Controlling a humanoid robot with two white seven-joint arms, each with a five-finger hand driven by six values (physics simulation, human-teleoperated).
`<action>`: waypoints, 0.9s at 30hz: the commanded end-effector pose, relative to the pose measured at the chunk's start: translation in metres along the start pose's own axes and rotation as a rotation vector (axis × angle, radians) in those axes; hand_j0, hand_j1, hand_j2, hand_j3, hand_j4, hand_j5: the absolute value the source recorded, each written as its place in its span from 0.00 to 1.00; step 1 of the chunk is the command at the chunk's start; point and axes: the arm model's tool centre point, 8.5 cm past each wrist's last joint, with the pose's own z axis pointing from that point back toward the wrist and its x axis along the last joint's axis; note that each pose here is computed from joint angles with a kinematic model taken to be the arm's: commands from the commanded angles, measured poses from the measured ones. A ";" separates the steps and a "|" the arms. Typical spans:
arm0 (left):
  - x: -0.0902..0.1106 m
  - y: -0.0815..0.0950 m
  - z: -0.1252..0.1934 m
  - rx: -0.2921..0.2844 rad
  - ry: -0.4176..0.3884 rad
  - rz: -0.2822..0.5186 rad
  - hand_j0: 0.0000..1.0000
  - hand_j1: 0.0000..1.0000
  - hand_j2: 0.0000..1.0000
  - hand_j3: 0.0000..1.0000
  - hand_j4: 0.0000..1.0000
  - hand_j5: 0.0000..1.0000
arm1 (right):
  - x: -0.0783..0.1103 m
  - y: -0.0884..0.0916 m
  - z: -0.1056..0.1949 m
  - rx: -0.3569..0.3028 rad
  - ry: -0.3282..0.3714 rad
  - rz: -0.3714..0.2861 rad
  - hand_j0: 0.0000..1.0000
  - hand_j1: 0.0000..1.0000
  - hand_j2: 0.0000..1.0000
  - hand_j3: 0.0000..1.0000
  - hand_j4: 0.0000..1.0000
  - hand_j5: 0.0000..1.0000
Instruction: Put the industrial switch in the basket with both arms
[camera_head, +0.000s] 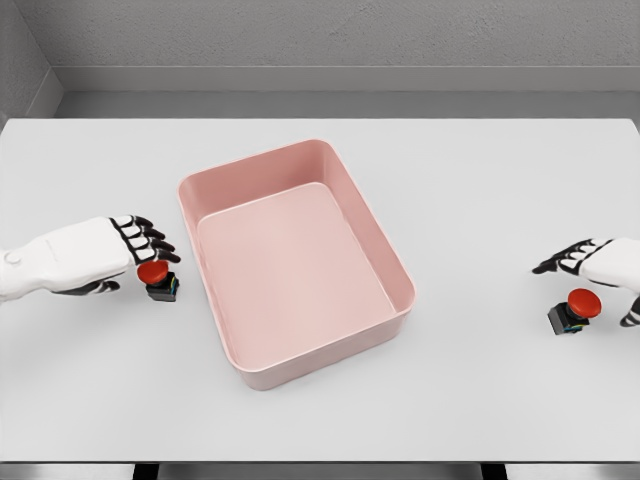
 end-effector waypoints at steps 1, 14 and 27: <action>0.004 0.001 -0.004 0.009 -0.010 -0.002 0.83 0.83 0.83 0.83 0.83 0.83 | -0.002 0.002 -0.001 0.010 0.026 -0.025 1.00 1.00 1.00 1.00 1.00 1.00; 0.009 -0.001 -0.012 -0.031 -0.018 -0.048 0.84 0.84 0.84 0.84 0.84 0.84 | 0.010 0.001 -0.016 -0.038 -0.040 -0.035 1.00 1.00 1.00 1.00 1.00 1.00; 0.010 0.006 -0.017 -0.046 -0.023 -0.078 0.84 0.84 0.84 0.84 0.84 0.84 | 0.012 0.005 -0.018 -0.025 -0.053 -0.033 0.97 0.97 0.97 0.97 0.97 0.97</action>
